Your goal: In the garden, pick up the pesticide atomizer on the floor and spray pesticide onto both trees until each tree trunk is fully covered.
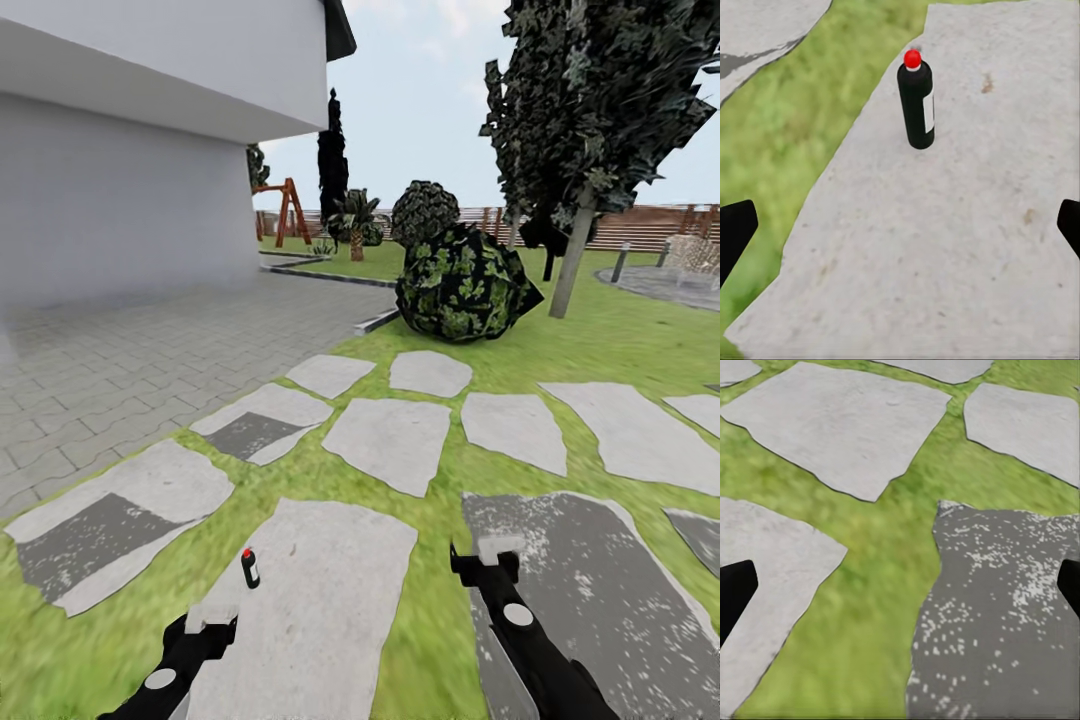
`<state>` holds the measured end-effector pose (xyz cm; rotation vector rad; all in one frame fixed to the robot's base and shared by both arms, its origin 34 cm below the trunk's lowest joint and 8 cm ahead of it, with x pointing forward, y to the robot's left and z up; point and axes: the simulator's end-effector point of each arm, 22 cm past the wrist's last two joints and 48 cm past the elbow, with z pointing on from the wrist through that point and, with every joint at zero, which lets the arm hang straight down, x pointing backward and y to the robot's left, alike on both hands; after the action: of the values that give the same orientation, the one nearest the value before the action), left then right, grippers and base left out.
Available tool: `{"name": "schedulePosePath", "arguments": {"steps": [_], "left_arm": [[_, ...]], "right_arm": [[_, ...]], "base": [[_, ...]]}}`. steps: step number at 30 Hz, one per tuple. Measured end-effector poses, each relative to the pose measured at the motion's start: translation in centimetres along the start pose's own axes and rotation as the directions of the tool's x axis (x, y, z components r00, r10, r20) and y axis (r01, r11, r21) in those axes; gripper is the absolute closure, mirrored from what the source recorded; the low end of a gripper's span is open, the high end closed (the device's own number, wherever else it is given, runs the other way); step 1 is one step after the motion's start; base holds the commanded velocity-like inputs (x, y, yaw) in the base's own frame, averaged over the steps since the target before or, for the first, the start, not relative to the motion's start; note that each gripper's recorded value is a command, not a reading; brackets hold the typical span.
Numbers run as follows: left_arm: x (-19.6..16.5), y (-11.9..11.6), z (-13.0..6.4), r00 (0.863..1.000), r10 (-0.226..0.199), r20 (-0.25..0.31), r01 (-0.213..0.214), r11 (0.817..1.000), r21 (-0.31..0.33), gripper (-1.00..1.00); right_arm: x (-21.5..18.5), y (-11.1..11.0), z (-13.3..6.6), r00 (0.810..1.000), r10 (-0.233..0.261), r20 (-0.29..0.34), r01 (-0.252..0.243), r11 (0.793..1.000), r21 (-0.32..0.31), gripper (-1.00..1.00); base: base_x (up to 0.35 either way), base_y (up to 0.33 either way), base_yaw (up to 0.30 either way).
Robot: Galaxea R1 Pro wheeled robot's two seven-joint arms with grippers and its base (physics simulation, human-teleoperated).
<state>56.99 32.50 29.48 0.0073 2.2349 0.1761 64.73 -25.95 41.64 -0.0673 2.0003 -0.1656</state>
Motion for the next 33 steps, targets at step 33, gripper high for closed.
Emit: {"name": "schedulePosePath", "arguments": {"steps": [33], "left_arm": [[3.9,-0.3,0.8,0.998,0.012,-0.068,-0.012,1.000,0.004,-1.00]], "right_arm": [[4.3,0.6,1.0,0.997,-0.007,-0.076,0.006,1.000,-0.010,-1.00]], "base": [[0.000,0.000,0.000]]}}
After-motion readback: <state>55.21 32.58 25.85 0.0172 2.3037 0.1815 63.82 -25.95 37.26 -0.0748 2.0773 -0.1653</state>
